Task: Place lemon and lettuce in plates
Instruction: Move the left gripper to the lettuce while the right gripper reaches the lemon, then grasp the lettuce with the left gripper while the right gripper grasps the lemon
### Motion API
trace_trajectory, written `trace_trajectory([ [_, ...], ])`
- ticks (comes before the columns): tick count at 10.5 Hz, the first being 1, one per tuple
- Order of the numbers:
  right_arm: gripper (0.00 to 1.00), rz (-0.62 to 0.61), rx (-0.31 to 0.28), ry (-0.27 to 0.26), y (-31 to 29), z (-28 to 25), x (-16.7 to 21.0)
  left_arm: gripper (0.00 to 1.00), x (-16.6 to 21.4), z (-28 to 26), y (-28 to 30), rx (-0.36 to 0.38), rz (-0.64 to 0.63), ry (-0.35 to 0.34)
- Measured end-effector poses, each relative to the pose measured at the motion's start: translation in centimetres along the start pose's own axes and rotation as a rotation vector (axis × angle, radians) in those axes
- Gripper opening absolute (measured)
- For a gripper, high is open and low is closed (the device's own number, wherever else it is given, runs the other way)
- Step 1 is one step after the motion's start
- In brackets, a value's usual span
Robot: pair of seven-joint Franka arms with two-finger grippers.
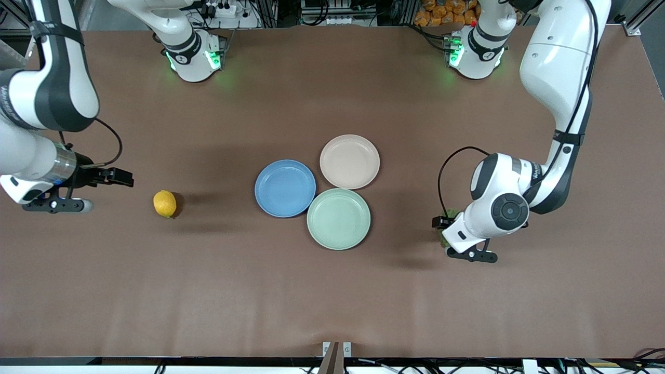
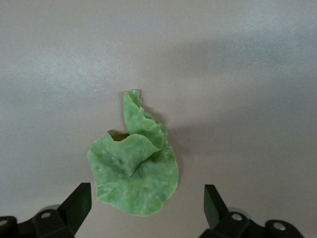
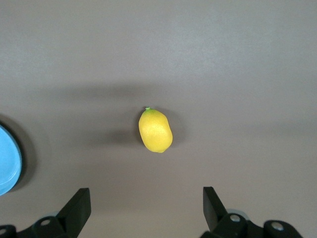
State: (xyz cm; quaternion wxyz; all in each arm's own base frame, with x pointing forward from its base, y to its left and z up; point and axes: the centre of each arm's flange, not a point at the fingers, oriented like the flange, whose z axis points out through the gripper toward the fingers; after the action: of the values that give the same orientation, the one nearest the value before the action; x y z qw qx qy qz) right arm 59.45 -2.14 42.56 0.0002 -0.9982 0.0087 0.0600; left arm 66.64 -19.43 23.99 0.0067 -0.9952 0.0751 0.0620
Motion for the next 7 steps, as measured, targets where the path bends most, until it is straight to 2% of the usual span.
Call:
trace_trajectory([
  [4, 1.0, -0.001, -0.002, 0.047, -0.1, 5.1, -0.5, 1.0, 0.1, 3.9, -0.6, 0.007, -0.006, -0.043],
  [7, 1.0, -0.014, -0.004, 0.089, -0.1, 8.7, -1.3, 1.0, 0.2, 5.6, -0.7, 0.006, -0.008, -0.048],
])
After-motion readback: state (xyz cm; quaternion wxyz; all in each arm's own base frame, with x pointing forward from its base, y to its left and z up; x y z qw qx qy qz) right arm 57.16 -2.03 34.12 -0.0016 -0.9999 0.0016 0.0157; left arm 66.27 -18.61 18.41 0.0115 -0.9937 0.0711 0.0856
